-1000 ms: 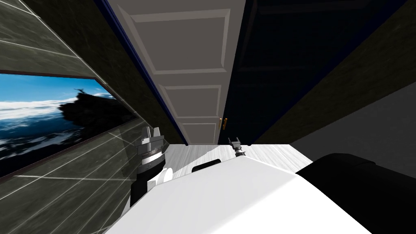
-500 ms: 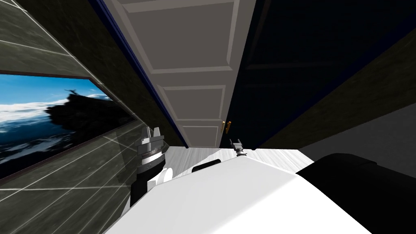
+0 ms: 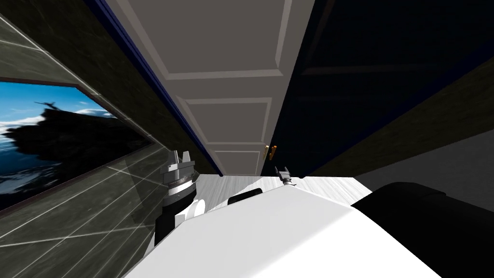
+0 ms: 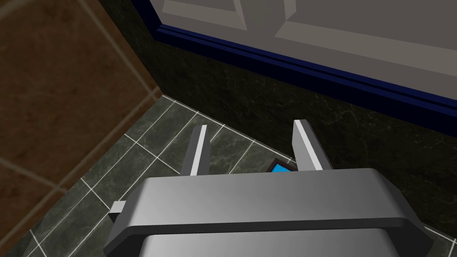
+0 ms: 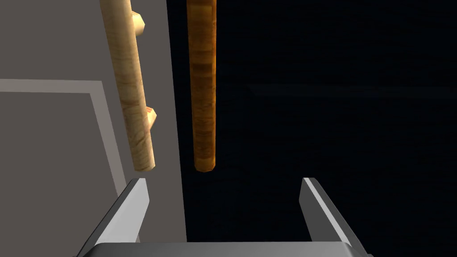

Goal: Pull the door open

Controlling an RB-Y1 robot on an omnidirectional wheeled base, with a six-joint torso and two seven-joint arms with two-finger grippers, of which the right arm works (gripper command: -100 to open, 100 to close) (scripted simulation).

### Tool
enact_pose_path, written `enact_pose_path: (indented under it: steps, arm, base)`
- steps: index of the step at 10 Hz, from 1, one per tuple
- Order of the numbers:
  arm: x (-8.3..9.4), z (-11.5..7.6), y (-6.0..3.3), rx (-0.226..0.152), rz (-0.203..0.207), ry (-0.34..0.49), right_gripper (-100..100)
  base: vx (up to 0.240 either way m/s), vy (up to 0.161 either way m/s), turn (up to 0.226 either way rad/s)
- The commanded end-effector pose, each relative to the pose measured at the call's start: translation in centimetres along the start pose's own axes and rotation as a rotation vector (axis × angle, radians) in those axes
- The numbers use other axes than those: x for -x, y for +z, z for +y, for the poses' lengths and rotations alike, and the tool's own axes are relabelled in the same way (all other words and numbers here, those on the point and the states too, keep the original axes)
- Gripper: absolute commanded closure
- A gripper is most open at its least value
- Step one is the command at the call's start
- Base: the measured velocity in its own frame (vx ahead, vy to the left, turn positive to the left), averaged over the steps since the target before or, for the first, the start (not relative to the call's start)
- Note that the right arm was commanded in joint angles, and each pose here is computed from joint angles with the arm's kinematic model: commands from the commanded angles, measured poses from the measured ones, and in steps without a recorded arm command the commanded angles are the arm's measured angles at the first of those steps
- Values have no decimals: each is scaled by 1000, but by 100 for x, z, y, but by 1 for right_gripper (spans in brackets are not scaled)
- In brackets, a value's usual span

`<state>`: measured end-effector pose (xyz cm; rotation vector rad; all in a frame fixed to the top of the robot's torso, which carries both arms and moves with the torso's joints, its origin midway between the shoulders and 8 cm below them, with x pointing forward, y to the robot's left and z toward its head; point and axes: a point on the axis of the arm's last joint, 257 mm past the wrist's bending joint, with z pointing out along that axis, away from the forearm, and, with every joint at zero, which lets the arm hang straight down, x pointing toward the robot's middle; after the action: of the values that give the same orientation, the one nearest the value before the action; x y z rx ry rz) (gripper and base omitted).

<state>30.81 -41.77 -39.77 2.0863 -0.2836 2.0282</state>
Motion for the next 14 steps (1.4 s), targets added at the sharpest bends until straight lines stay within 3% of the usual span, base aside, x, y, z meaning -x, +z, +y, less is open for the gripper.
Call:
enact_pose_path:
  steps: [1,2,3,4,5,6,7,8,9,11,12,14]
  arm:
    - [100,135,-106,22,-28,-17,-100]
    - [171,282,-201,42,-52,-32,-100]
    - [171,282,-201,42,-52,-32,-100]
    - [260,500,-338,73,-85,-55,-100]
    - [260,500,-338,73,-85,-55,-100]
    - [300,614,-408,90,-101,-67,-100]
    - [344,755,-495,110,-120,-82,-100]
    - [406,997,-642,145,-152,-107,-100]
    - [406,997,-642,145,-152,-107,-100]
    - [461,1348,-836,199,-191,-141,-100]
    - [452,1439,-828,217,-192,-145,-100]
    - [429,1382,-745,211,-179,-135,-100]
  base:
    - [-193,1,-86]
    - [-210,-5,-114]
    - [-129,10,-48]
    - [-91,23,-83]
    - [-82,11,-68]
    - [-75,5,-61]
    - [-85,2,-75]
    - [-104,-10,-133]
    - [-78,-6,-57]
    - [-40,-9,-66]
    - [81,-34,26]
    - [155,-60,60]
